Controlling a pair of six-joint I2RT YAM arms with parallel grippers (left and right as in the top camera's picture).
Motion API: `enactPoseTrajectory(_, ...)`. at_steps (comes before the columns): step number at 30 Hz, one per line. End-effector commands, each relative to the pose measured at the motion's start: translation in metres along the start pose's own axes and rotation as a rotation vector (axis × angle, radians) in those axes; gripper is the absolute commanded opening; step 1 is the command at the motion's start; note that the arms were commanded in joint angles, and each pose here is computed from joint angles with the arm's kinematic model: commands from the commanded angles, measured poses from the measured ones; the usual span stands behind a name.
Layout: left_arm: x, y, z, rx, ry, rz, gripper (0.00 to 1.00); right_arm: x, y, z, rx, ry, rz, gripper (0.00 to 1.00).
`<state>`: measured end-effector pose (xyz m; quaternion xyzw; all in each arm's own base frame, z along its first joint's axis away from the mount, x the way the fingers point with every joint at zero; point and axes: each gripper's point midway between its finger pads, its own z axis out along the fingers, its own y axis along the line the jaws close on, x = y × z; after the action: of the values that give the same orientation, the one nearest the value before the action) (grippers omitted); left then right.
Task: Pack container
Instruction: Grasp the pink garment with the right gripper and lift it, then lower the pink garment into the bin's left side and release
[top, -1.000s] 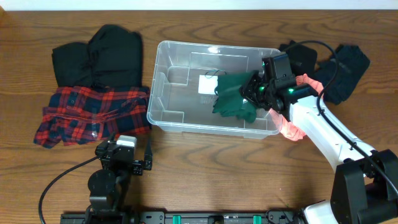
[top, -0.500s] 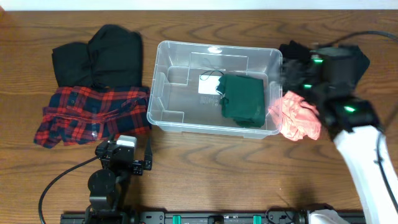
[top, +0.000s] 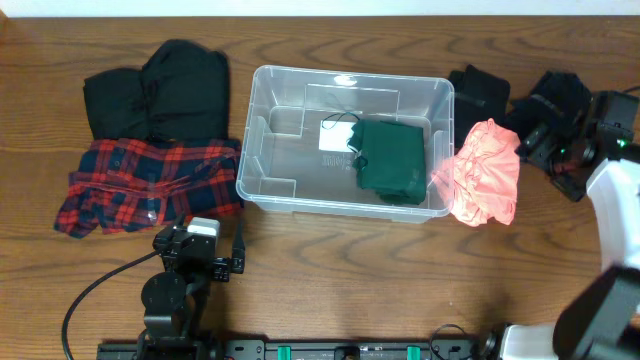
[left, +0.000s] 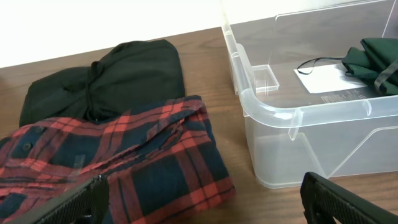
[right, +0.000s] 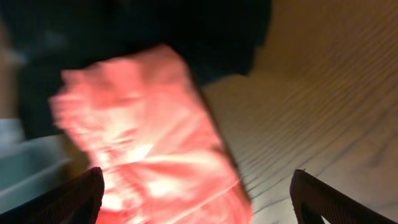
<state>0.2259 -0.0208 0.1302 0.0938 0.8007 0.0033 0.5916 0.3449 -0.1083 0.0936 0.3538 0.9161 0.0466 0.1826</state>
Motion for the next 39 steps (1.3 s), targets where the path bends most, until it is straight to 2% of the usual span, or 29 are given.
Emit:
enactPoseTrajectory(1,0.009,-0.001,0.003,0.001,0.02,-0.007,0.98,0.019,-0.003,0.034,-0.048,0.133,-0.075,0.92)
enactPoseTrajectory(6,0.009,-0.001,0.003,0.001,0.02,-0.007,0.98,0.046,0.018,0.078,-0.216,0.279,-0.176,0.88)
enactPoseTrajectory(10,0.009,-0.001,0.003,0.001,0.02,-0.007,0.98,0.054,0.026,0.101,-0.285,0.322,-0.169,0.82)
enactPoseTrajectory(14,0.01,-0.001,0.003,0.001,0.021,-0.007,0.98,0.061,0.031,0.106,-0.335,0.351,-0.177,0.45)
enactPoseTrajectory(18,0.009,-0.001,0.003,0.001,0.02,-0.007,0.98,0.056,0.034,0.092,-0.341,0.327,-0.188,0.25)
enactPoseTrajectory(22,0.01,-0.001,0.003,0.001,0.021,-0.007,0.98,0.039,0.045,0.051,-0.366,0.238,-0.217,0.11)
enactPoseTrajectory(26,0.009,-0.001,0.003,0.001,0.02,-0.007,0.98,0.023,0.065,-0.021,-0.422,0.082,-0.265,0.01)
enactPoseTrajectory(32,0.009,-0.001,0.003,0.001,0.02,-0.007,0.98,0.035,0.124,-0.147,-0.676,-0.156,-0.361,0.01)
enactPoseTrajectory(36,0.009,-0.001,0.003,0.001,0.02,-0.007,0.98,0.061,0.164,-0.198,-0.822,-0.223,-0.434,0.01)
enactPoseTrajectory(39,0.01,-0.001,0.003,0.001,0.021,-0.007,0.98,0.085,0.2,-0.219,-0.938,-0.2,-0.467,0.01)
